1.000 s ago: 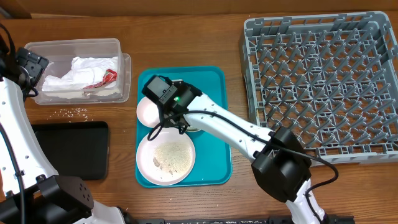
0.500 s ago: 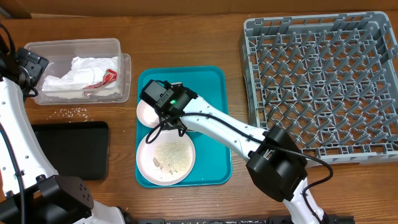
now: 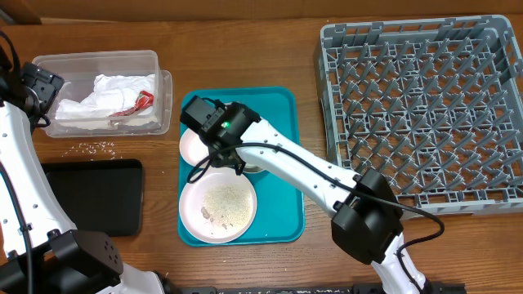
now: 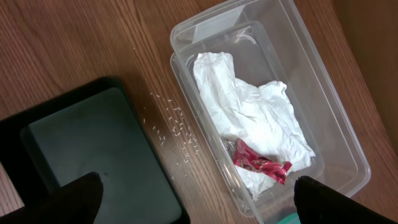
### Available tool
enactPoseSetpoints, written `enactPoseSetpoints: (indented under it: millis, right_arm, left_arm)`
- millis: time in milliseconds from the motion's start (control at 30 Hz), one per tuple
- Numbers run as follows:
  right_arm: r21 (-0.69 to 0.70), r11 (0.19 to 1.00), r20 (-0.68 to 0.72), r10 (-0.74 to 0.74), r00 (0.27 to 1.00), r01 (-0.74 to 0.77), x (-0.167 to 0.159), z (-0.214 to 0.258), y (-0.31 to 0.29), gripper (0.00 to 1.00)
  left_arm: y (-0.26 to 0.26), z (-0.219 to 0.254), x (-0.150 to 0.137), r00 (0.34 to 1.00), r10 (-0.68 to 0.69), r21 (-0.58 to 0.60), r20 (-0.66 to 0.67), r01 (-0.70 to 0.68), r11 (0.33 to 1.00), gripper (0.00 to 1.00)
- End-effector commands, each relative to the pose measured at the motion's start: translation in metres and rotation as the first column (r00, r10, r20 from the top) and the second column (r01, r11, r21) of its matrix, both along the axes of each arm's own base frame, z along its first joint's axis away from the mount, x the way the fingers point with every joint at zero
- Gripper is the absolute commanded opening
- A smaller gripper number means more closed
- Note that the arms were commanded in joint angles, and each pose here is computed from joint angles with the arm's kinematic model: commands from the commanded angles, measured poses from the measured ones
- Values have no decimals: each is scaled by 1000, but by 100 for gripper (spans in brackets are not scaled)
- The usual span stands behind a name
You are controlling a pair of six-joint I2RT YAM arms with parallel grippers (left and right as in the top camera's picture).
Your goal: Sort waste into correct bins and load items into the dishwasher
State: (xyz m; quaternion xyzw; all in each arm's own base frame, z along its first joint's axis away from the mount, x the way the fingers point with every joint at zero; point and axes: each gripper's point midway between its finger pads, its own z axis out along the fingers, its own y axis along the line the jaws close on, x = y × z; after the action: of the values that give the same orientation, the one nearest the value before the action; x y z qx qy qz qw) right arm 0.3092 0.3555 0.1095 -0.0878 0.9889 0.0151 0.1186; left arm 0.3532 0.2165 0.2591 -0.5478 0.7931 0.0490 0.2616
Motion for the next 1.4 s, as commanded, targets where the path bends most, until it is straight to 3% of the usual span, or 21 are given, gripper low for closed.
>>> enactPoseSetpoints:
  millis: [0, 267, 533, 733, 867, 1033, 1200, 1367]
  right_arm:
    - [30, 999, 71, 16, 997, -18, 20, 43, -3, 4]
    - [79, 987, 202, -152, 968, 138, 89, 151, -108, 4]
    - [352, 925, 68, -178, 982, 143, 136, 170, -221, 4]
    - [647, 762, 22, -70, 997, 39, 139, 172, -288, 4]
    - [760, 650, 24, -32, 999, 3, 133, 161, -316, 4]
    - [842, 540, 20, -61, 998, 17, 136, 130, -344, 4]
    - [931, 362, -6, -131, 991, 53, 138, 106, -361, 4]
    - [960, 266, -35, -195, 980, 87, 139, 85, -380, 4]
  left_arm:
    - [1, -3, 1, 1000, 15, -1, -7, -15, 1000, 100]
    - [1, -3, 1, 1000, 15, -1, -7, -15, 1000, 100]
    - [1, -3, 1, 1000, 15, -1, -7, -15, 1000, 100]
    - [1, -3, 1, 1000, 15, -1, -7, -15, 1000, 100]
    - [1, -3, 1, 1000, 15, -1, -7, -15, 1000, 100]
    - [1, -3, 1, 1000, 14, -1, -6, -14, 1000, 100]
    - [1, -3, 1, 1000, 15, -1, -6, -15, 1000, 100]
    - [1, -3, 1, 1000, 15, -1, -7, -15, 1000, 100]
